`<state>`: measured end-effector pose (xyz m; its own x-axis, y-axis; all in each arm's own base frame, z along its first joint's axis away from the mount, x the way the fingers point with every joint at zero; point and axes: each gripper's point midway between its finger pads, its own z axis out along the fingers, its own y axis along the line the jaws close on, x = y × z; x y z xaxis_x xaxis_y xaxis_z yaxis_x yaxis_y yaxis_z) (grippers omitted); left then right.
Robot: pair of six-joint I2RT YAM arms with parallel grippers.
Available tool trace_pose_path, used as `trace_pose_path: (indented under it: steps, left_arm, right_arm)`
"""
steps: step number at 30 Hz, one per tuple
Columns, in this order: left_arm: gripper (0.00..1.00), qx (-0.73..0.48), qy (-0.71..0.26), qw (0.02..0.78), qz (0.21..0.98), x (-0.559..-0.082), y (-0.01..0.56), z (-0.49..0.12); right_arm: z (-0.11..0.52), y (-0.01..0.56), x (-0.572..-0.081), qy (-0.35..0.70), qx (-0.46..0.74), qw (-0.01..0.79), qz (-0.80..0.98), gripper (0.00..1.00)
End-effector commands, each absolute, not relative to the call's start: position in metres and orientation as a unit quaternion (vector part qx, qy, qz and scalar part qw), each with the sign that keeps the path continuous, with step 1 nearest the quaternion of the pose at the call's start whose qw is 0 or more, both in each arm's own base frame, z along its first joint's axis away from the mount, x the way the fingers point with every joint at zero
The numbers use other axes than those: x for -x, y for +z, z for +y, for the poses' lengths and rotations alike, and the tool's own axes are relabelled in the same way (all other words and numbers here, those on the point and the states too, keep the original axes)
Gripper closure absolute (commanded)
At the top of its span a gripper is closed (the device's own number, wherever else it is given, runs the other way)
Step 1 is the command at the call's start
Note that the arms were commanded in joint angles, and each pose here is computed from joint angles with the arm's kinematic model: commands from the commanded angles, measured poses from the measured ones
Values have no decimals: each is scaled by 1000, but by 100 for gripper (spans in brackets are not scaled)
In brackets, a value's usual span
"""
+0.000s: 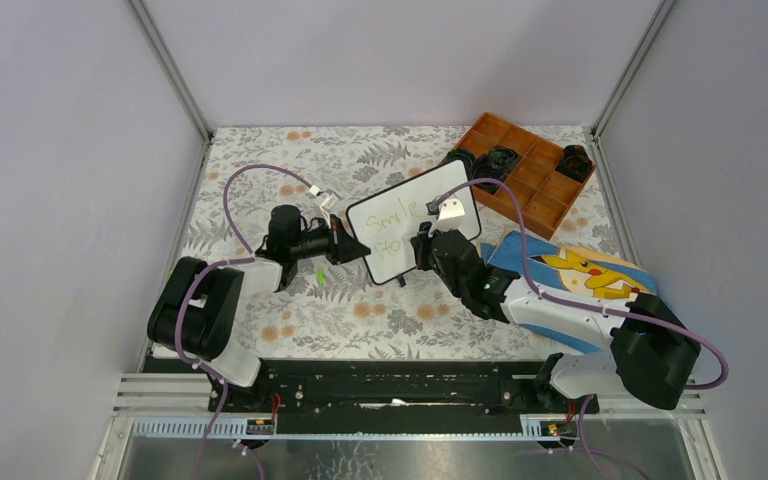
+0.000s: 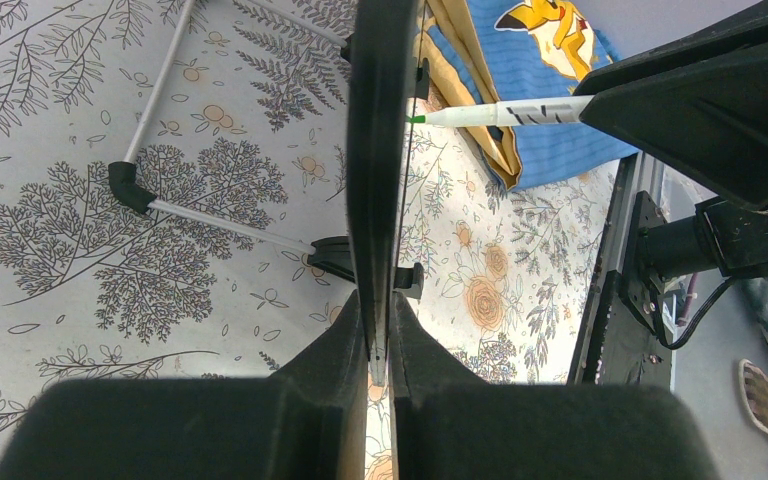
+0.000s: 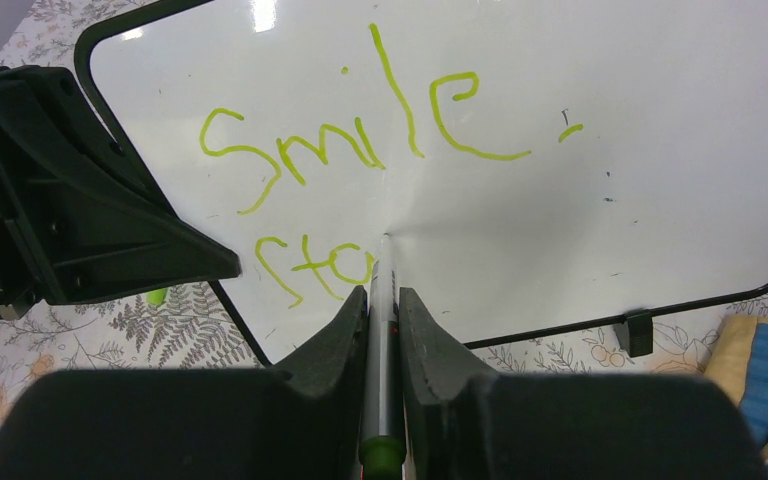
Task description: Write a sentence on the whiteboard
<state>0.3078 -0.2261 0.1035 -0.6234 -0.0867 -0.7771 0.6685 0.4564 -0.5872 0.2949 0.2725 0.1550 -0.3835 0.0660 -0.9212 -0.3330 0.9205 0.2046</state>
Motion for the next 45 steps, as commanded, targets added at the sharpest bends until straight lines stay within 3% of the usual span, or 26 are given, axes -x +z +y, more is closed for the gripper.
trace_pose_path:
  steps: [1, 20, 33, 45]
  left_arm:
    - [100, -181, -452, 364, 794, -303, 75, -222]
    - [100, -179, -451, 362, 796, -303, 74, -222]
    - [100, -179, -450, 364, 795, -303, 74, -222]
    - [100, -180, -449, 365, 795, -304, 74, -221]
  right_arm:
    - [276, 174, -304, 198, 63, 567, 797, 100]
    - [260, 161, -294, 186, 58, 560, 806, 100]
    - [249, 209, -306, 203, 30, 601, 773, 100]
    - [242, 209, -321, 197, 14, 619, 760, 100]
